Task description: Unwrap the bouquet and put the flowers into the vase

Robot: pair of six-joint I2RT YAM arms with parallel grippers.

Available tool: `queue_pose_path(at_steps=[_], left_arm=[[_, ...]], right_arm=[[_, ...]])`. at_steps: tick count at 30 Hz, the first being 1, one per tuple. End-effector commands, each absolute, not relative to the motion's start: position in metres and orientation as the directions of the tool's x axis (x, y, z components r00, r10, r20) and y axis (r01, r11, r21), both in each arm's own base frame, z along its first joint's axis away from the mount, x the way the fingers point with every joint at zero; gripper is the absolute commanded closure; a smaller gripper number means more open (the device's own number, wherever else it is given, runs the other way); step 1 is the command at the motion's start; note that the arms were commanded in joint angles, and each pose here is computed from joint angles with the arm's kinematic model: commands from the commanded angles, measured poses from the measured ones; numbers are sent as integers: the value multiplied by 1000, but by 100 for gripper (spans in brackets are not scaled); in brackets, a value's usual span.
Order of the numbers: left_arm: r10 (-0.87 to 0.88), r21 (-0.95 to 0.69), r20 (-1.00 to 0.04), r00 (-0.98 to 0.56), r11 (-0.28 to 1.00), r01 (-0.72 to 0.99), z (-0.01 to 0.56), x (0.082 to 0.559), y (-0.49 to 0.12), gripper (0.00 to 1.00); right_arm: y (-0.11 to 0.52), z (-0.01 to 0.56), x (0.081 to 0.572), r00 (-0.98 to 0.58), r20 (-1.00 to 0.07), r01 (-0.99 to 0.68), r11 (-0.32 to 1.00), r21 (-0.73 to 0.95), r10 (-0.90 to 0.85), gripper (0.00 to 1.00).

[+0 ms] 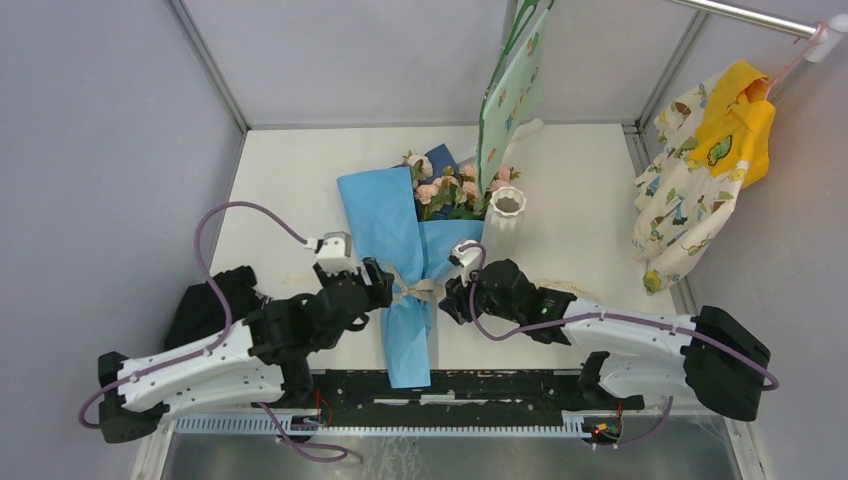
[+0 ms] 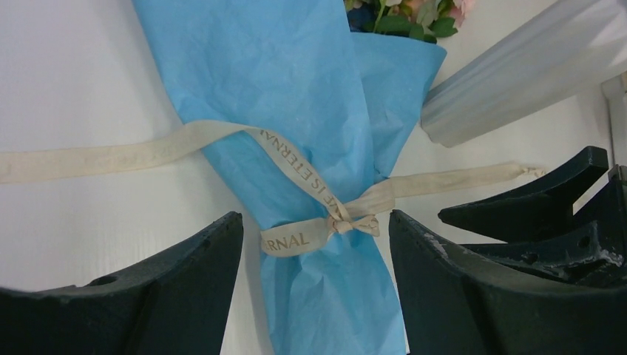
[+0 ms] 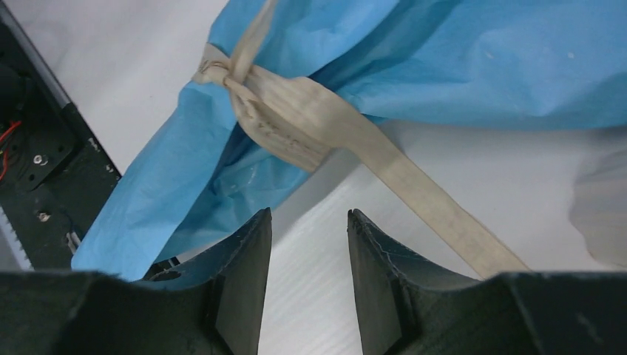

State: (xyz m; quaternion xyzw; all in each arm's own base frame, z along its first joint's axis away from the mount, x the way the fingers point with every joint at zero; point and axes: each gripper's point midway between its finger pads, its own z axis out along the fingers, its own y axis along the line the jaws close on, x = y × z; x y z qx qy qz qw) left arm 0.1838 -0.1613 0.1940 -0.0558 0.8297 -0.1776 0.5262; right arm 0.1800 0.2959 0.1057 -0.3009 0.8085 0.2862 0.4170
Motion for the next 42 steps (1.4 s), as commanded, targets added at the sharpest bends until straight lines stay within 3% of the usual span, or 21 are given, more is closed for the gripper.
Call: queue_pose_path(at_steps=[1, 10, 16, 34, 42], left_arm=[[-315, -421, -814, -488, 899, 123, 182, 187, -199, 22], [-270, -393, -762, -589, 916, 88, 120, 175, -202, 24], [-296, -410, -763, -574, 909, 77, 115, 172, -191, 25], [-201, -259, -835, -512, 965, 44, 100, 194, -192, 34], [-176, -208, -863, -473, 978, 16, 98, 205, -193, 31]], right_arm=[[332, 138, 177, -414, -892, -795, 548, 260, -178, 53], [351, 133, 172, -426, -884, -814, 508, 281, -194, 58], [358, 130, 176, -427, -883, -811, 513, 280, -193, 58], [370, 111, 192, -434, -872, -794, 553, 252, -226, 66], [376, 110, 199, -428, -871, -790, 568, 231, -240, 73]])
